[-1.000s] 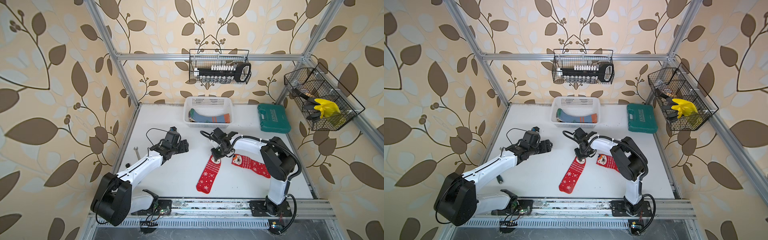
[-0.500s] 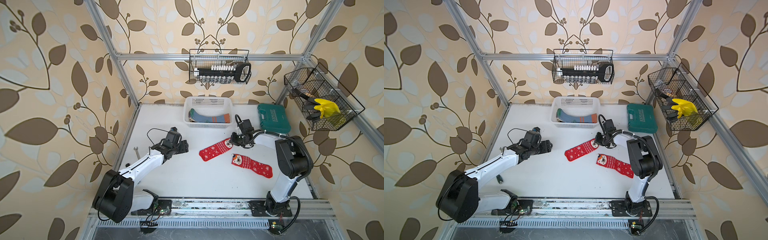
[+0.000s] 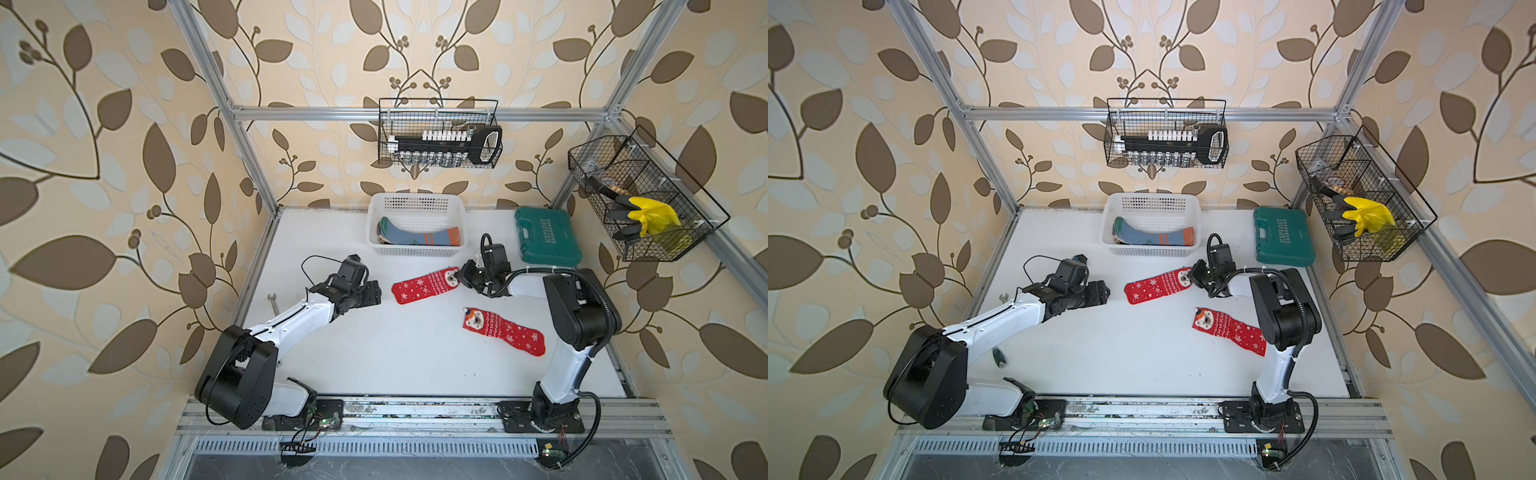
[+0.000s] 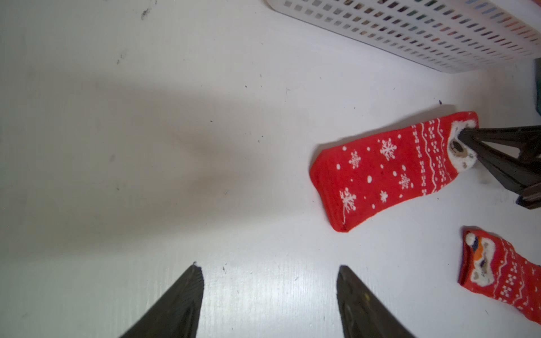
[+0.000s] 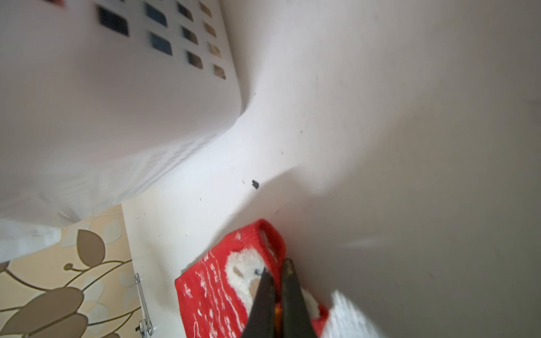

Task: Place the socks together as a pair
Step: Move the sock to the center of the board.

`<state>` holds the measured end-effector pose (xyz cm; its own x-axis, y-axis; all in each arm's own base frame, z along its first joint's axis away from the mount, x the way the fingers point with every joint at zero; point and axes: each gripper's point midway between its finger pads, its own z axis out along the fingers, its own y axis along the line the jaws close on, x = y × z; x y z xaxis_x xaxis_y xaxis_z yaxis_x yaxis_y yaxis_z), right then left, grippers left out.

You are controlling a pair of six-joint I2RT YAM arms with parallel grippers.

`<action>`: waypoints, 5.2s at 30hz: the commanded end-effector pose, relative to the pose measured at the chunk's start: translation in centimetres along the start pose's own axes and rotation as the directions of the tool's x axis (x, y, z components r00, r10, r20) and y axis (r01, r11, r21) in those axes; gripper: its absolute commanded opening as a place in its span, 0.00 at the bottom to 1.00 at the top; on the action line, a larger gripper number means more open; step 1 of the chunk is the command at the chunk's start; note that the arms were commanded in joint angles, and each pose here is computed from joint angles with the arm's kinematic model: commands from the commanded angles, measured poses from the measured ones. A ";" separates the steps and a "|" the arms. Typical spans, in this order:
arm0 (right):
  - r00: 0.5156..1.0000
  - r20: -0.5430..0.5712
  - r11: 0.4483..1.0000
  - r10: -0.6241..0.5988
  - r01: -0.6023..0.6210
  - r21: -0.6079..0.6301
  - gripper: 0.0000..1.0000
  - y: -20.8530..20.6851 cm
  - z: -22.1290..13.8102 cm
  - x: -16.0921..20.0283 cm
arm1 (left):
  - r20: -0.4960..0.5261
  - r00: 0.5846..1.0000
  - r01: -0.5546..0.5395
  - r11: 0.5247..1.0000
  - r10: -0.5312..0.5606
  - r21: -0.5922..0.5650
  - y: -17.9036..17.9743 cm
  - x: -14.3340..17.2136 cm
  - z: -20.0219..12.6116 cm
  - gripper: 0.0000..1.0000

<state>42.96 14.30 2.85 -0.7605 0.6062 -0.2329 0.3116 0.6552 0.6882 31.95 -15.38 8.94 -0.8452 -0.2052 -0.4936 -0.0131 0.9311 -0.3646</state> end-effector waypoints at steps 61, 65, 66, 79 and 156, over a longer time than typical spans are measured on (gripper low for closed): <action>0.936 -0.159 0.880 -0.315 0.351 0.321 0.00 -2.9 -8.2 -1.0 | 0.260 0.961 -0.105 0.994 0.093 0.032 -4.4 -0.5 -3.7 0.73; 0.954 -0.124 0.899 -0.272 0.298 0.321 0.18 -3.7 -7.6 -4.6 | 0.257 0.962 -0.106 0.994 0.095 0.028 -4.4 -0.5 -3.6 0.73; 0.956 -0.131 0.902 -0.263 0.292 0.319 0.24 -4.0 -7.5 -4.9 | 0.254 0.962 -0.106 0.994 0.096 0.027 -4.4 -0.5 -3.6 0.73; 0.884 -0.282 0.647 -0.372 0.465 0.604 0.30 -7.5 -13.3 1.7 | 0.235 0.966 -0.114 0.993 0.104 0.030 -4.6 -0.4 -3.5 0.73; 0.669 -0.501 0.823 -0.549 0.537 -0.186 0.00 10.7 -0.8 25.4 | 0.239 0.965 -0.111 0.994 0.105 0.013 -3.8 -0.4 -5.9 0.76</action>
<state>24.61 33.28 4.33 -0.9626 -0.2109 -0.1702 -0.2678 0.8360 0.4788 28.78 -17.87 13.53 -0.7245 -0.1521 -0.6722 0.1017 0.9411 -0.3225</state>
